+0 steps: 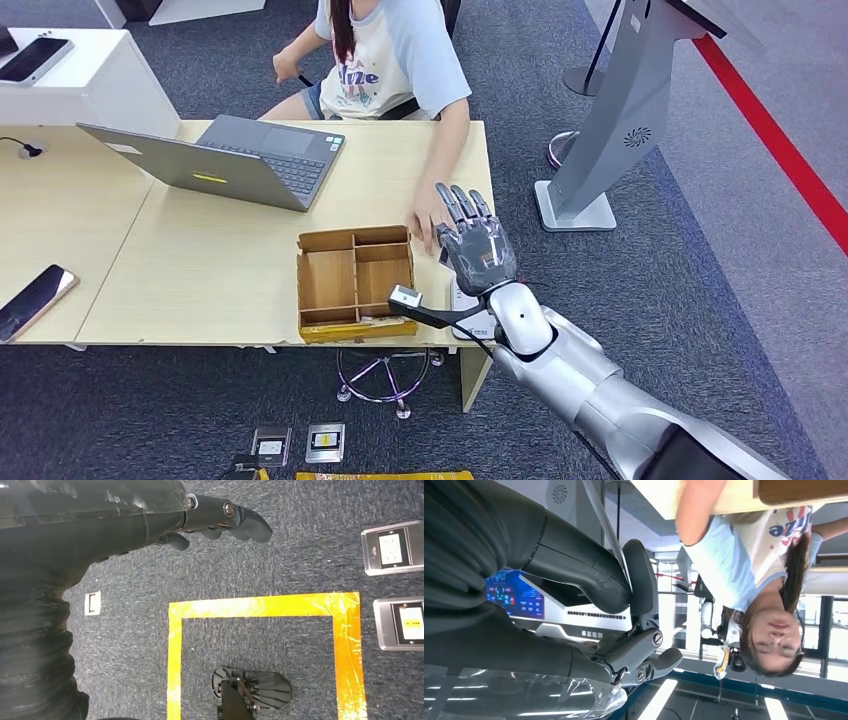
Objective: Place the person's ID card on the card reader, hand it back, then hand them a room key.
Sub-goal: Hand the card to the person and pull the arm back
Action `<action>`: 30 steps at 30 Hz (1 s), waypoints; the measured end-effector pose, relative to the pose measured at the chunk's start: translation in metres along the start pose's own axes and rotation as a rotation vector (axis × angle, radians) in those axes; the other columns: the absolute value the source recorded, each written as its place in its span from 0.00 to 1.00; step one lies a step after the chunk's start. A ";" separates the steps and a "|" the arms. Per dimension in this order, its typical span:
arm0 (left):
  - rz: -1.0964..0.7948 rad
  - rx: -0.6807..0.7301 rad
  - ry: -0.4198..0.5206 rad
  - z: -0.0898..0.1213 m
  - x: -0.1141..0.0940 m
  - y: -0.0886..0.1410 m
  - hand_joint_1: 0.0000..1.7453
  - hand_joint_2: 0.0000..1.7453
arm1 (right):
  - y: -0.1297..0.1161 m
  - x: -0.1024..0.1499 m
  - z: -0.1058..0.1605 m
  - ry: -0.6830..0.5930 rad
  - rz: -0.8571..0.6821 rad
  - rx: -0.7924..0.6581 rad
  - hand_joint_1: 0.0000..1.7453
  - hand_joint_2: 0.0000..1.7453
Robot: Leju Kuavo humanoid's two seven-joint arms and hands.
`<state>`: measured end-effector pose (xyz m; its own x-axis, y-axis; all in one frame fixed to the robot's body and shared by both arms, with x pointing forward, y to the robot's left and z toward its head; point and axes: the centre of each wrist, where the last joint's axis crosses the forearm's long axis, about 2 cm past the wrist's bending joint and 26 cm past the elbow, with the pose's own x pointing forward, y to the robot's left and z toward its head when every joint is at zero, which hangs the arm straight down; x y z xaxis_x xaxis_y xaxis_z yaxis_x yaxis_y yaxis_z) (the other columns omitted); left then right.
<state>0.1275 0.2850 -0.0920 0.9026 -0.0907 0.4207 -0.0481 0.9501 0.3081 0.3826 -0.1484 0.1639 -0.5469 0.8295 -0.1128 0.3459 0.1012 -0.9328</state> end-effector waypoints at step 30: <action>0.049 0.033 0.039 0.001 -0.016 0.005 0.00 1.00 | 0.037 0.027 0.022 -0.217 0.110 0.274 1.00 1.00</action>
<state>0.1118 0.2912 -0.0962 0.9149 -0.0322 0.4024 -0.1058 0.9428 0.3160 0.3638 -0.1349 0.1192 -0.6774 0.6881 -0.2601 0.2104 -0.1576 -0.9648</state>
